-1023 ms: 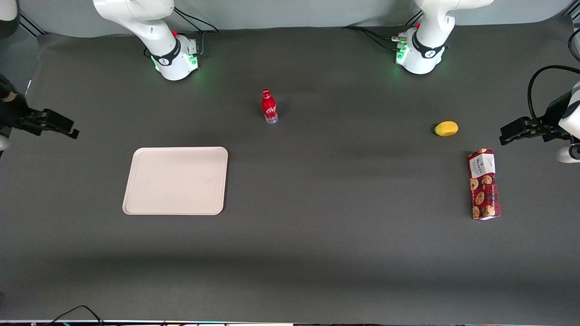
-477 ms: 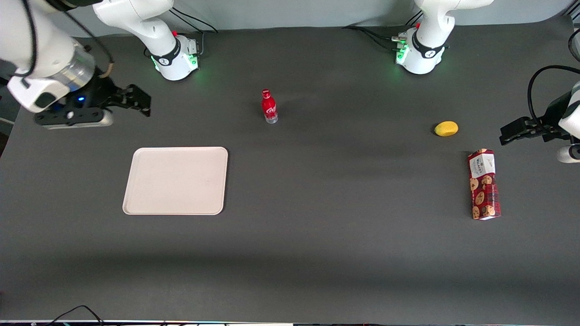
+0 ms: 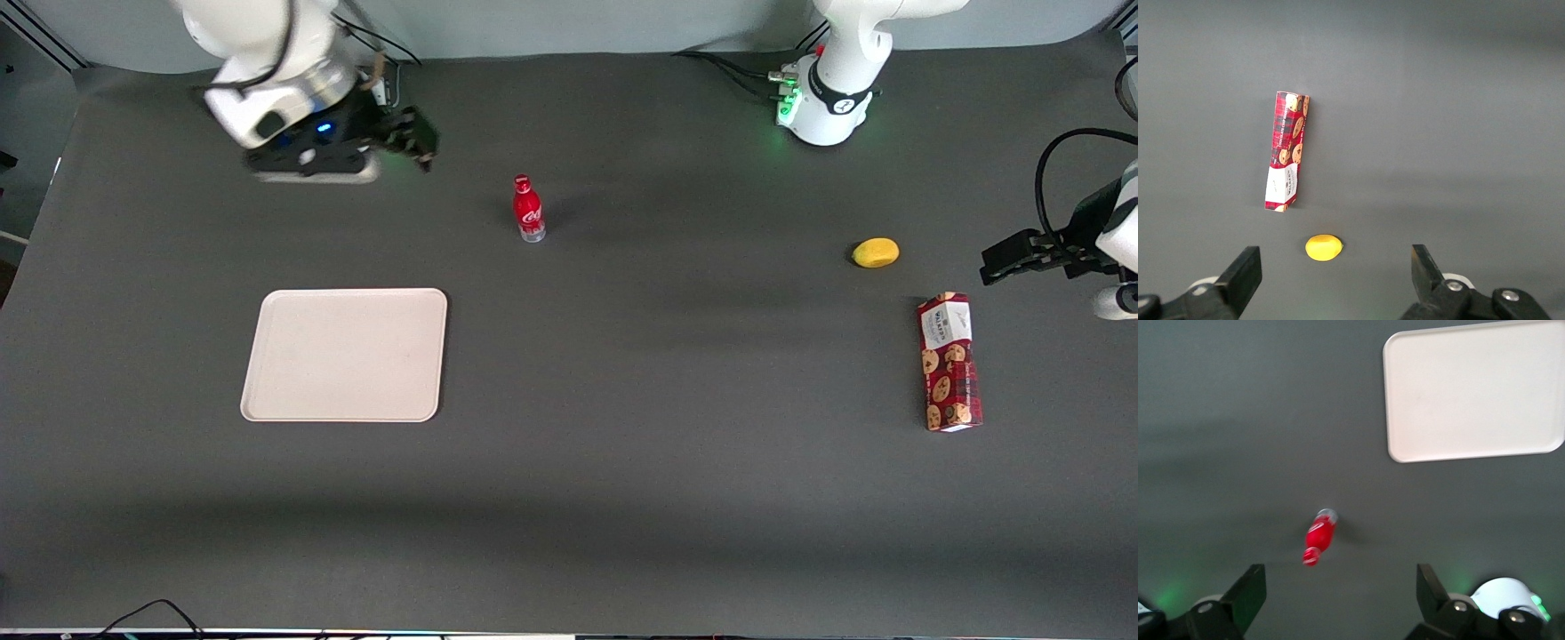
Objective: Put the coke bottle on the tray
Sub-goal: 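Move the open right gripper over the red Coca-Cola bottle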
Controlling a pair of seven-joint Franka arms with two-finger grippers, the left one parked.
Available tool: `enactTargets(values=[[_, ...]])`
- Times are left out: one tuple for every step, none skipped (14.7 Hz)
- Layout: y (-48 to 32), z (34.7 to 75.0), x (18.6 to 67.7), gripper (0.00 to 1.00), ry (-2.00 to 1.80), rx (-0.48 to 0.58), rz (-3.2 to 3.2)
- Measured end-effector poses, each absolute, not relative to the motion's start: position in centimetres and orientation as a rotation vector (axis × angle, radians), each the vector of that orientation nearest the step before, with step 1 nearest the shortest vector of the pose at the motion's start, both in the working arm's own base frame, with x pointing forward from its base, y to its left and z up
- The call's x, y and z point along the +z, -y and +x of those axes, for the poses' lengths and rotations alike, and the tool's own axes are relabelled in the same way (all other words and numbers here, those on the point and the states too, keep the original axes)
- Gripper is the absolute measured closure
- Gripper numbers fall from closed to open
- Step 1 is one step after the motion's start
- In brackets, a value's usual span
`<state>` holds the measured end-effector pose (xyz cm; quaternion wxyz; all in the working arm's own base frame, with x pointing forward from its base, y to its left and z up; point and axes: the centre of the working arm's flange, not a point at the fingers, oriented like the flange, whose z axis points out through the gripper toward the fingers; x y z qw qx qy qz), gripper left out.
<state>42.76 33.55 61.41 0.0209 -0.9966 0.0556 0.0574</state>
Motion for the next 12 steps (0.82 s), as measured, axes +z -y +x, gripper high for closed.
enactTargets(values=[[-35.7,41.4,60.4,0.0,-0.172,0.172,-3.091],[-37.5,40.3,59.1,0.0,-0.18,0.167,-3.091],[-39.1,39.3,57.6,0.0,-0.188,0.161,-3.089],[-40.3,38.3,55.8,0.0,-0.185,0.158,-3.089],[-41.3,37.4,53.8,0.0,-0.175,0.156,-3.092],[-42.0,36.5,52.0,0.0,-0.17,0.154,-3.093],[-42.8,35.5,50.2,0.0,-0.173,0.148,-3.093],[-43.6,34.2,48.6,0.0,-0.167,0.142,-3.094],[-44.3,32.8,47.0,0.0,-0.157,0.131,-3.094],[-44.6,31.7,45.6,0.0,-0.139,0.114,-3.09],[-44.6,30.7,44.3,0.0,-0.12,0.091,-3.085],[-44.4,29.7,42.9,0.0,-0.093,0.061,-3.083]])
